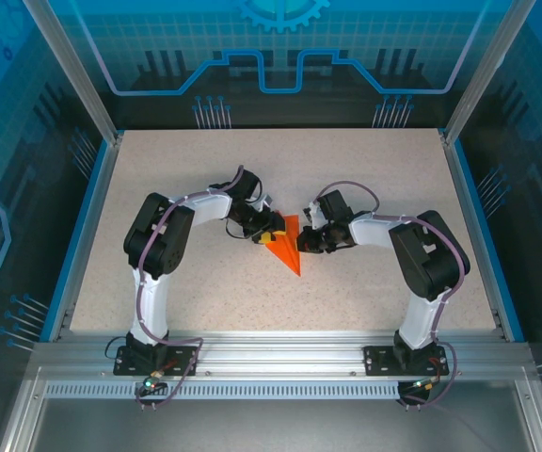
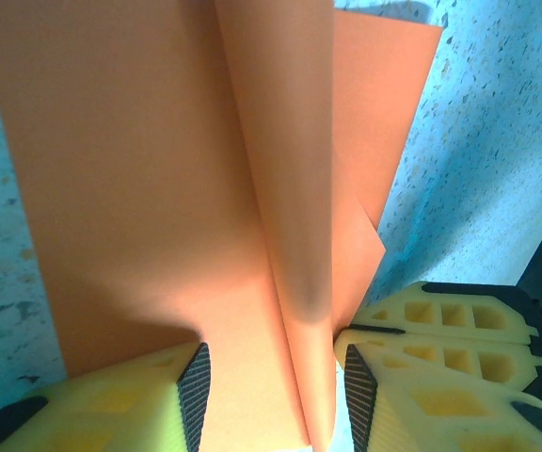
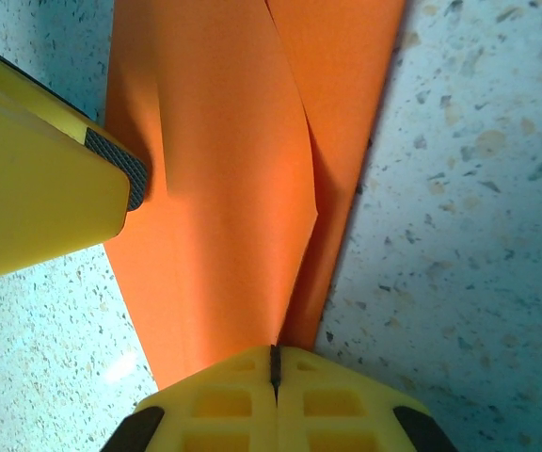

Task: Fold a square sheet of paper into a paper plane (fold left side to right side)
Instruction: Fourth fold the wing at the center of the table.

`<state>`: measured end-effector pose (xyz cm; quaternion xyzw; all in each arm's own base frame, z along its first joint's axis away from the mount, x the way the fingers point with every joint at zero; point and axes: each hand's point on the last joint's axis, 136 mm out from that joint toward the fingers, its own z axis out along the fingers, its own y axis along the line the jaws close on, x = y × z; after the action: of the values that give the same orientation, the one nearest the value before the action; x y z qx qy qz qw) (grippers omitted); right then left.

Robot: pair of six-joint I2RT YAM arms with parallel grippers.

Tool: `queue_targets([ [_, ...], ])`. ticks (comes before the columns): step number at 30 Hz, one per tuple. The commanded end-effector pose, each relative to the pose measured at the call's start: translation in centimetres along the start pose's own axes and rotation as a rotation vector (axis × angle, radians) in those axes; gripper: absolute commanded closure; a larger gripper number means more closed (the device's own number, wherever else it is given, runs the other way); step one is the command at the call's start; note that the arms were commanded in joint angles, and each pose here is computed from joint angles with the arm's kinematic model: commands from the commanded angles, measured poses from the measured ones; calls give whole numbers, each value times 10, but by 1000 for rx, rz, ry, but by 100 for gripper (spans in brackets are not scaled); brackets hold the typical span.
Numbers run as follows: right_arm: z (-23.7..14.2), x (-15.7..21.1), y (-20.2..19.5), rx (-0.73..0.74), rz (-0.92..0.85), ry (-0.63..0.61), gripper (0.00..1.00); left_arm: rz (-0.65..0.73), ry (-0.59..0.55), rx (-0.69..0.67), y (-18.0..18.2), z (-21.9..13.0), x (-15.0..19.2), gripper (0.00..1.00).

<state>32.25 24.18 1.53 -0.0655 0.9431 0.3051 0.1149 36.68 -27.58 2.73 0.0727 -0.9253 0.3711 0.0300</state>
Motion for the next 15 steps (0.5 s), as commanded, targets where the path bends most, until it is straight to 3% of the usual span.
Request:
queue_targets([
  [1,-1,-6,-9,26,6,1,97,-31,30,-56,14,7,8,55],
  [15,0,0,-14,47,10,24,97,-31,33,-55,14,7,9,55],
])
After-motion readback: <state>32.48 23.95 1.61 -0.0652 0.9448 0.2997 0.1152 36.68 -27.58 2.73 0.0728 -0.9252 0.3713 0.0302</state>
